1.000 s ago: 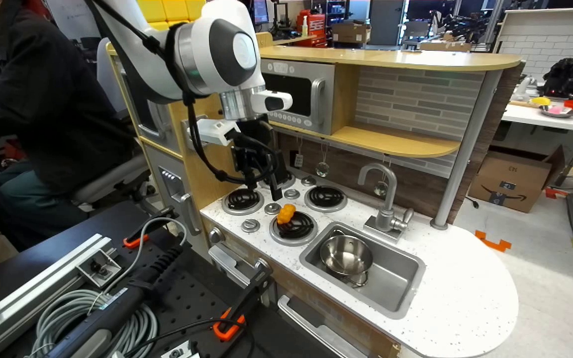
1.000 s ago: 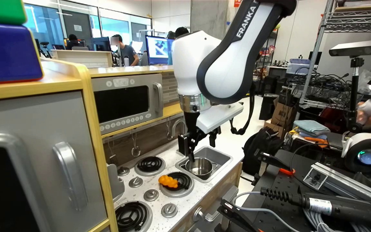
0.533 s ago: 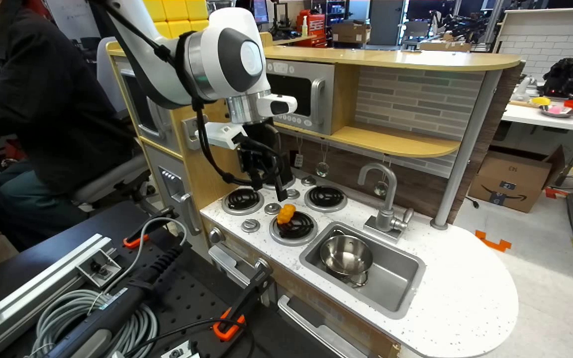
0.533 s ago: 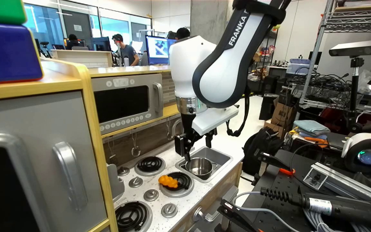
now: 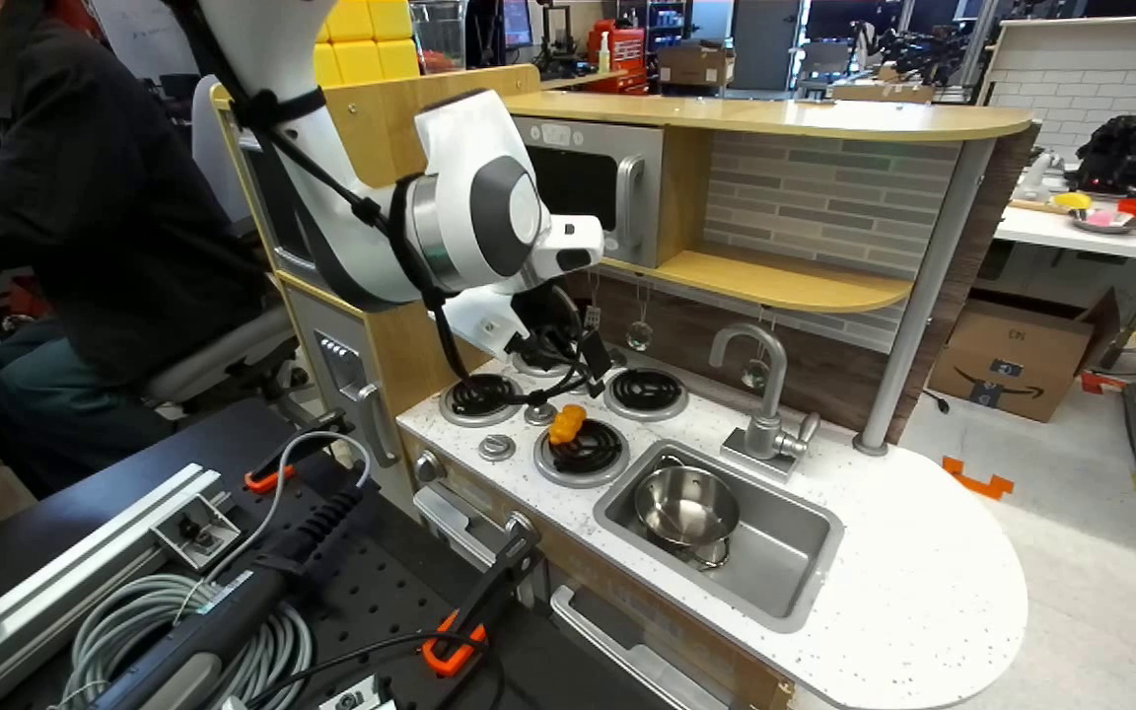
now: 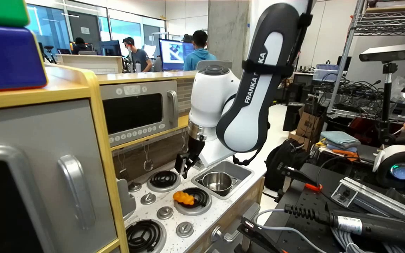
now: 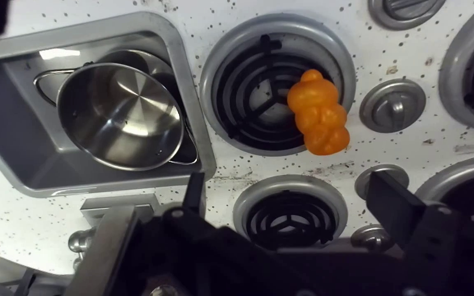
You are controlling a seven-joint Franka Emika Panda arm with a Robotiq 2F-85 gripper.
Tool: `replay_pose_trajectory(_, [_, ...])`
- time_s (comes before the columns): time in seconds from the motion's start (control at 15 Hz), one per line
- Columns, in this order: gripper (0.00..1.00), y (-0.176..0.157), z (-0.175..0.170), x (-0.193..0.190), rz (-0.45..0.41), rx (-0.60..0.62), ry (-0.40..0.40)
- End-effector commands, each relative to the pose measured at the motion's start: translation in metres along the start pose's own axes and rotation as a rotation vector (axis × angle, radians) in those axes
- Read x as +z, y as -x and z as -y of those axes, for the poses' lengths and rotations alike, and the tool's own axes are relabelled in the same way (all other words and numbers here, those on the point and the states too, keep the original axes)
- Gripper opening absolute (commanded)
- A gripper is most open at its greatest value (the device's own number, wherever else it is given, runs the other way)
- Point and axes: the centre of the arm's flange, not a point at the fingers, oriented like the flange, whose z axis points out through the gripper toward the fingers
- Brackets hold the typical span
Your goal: Take the object on the stove and put it in the pot in the sink
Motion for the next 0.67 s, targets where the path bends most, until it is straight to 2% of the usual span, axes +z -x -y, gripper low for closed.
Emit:
replay_pose_trajectory(0.0, [1.00,-0.001,0.002,0.008,-0.008,-0.003,0.004])
replay_pose_trajectory(0.27, [1.00,-0.005,0.007,0.018,-0.017,-0.008,0.011])
replay_pose_trajectory(0.33, [1.00,-0.008,0.002,0.018,-0.025,-0.081,0.030])
replay_pose_trajectory(0.4, [1.00,-0.011,-0.001,0.019,-0.016,-0.174,0.011])
replay_pose_trajectory(0.6, [1.00,-0.023,0.000,0.024,-0.048,-0.324,-0.063])
